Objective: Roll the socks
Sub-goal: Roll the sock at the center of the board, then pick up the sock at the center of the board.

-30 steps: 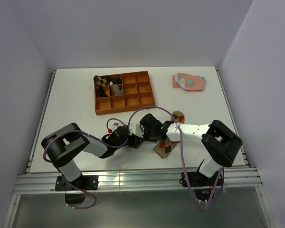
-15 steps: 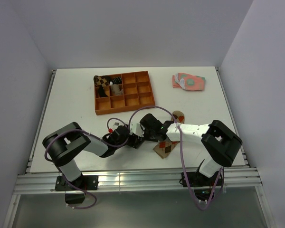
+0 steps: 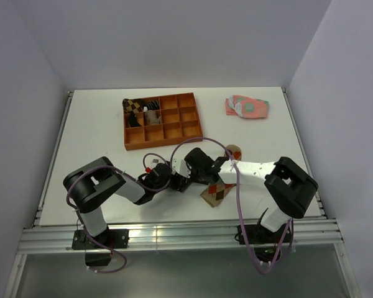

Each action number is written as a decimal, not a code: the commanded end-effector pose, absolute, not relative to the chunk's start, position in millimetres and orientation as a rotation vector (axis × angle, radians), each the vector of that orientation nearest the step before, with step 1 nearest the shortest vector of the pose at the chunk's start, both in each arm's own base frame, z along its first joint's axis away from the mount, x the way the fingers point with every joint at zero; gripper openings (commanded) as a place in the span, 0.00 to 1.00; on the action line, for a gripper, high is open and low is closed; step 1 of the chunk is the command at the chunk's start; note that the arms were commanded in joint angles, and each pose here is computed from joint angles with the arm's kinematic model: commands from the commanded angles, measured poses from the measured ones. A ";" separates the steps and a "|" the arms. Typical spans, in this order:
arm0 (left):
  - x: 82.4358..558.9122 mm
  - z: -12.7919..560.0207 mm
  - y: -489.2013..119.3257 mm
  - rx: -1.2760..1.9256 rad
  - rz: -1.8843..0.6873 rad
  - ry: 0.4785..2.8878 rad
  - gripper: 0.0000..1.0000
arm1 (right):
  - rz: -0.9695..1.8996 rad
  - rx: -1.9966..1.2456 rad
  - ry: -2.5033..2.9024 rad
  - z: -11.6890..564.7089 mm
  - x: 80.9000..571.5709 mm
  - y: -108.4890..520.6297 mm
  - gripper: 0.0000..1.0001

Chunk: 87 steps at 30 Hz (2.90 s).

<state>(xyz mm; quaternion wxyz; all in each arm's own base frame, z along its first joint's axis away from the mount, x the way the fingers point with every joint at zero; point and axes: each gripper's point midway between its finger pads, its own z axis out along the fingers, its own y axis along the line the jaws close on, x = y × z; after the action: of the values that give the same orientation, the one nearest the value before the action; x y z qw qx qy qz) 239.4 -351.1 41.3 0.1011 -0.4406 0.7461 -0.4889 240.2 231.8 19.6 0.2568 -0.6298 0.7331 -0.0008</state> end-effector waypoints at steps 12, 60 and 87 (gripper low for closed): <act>213.9 25.1 -371.7 -1.278 -1.441 2.361 0.57 | 0.356 -1.618 1.909 77.3 230.0 300.7 0.00; 220.5 -16.7 -359.1 -1.093 -0.933 2.618 0.00 | 0.338 -1.623 1.910 71.6 236.5 300.7 0.10; 232.0 -12.7 -319.8 -1.001 -0.906 2.599 0.00 | 0.381 -1.554 2.098 56.2 266.2 305.1 0.46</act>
<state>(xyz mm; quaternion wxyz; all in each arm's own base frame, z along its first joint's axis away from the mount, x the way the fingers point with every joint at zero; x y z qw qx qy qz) 268.9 -334.6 25.0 0.1270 -0.3655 0.8396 -0.3812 223.5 229.6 22.9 0.1157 -0.5682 0.8105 0.0831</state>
